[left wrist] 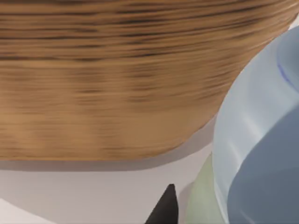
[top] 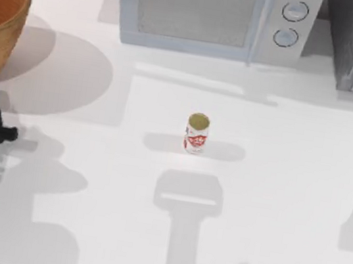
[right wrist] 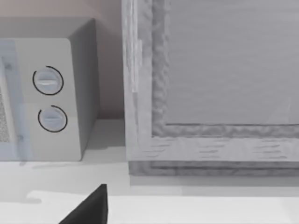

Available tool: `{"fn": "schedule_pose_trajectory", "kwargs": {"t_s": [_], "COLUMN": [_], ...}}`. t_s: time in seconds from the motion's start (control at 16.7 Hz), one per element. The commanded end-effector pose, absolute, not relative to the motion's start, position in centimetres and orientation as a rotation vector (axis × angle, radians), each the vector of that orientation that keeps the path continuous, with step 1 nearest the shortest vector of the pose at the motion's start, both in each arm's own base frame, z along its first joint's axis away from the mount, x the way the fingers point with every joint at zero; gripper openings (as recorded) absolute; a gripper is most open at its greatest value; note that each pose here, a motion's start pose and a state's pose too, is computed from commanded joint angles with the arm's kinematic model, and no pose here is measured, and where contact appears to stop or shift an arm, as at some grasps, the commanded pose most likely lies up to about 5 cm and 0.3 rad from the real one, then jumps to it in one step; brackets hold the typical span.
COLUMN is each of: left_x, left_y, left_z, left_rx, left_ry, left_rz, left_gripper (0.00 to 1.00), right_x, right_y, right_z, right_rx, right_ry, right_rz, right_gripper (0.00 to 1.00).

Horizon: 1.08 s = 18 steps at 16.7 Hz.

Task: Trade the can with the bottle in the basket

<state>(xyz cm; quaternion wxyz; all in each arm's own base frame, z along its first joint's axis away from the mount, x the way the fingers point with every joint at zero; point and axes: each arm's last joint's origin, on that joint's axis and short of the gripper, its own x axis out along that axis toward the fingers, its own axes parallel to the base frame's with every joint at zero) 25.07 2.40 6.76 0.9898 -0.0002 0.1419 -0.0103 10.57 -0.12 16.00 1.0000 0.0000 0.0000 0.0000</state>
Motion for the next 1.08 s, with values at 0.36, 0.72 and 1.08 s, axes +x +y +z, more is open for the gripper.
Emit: {"fn": "schedule_pose_trajectory", "kwargs": {"t_s": [0.36,0.72,1.08], "left_x": [25.1,25.1,27.3], "left_y": [2.4,2.2,-2.3], "left_z": [6.8,6.8,8.8], "left_rx": [0.000,0.001,0.017], "left_ry": [0.285,0.289,0.313], "left_rz": [-0.021,-0.036,-0.301], "left_gripper": [0.00,0.00,0.00], "right_x": [10.6,10.6,10.6], "right_y": [-0.1,-0.1,-0.1], "right_z": [16.0,16.0,16.0], "right_rx": [0.000,0.000,0.000], "right_ry": [0.000,0.000,0.000], "right_rz": [0.000,0.000,0.000], "right_gripper": [1.00,1.00,1.00]}}
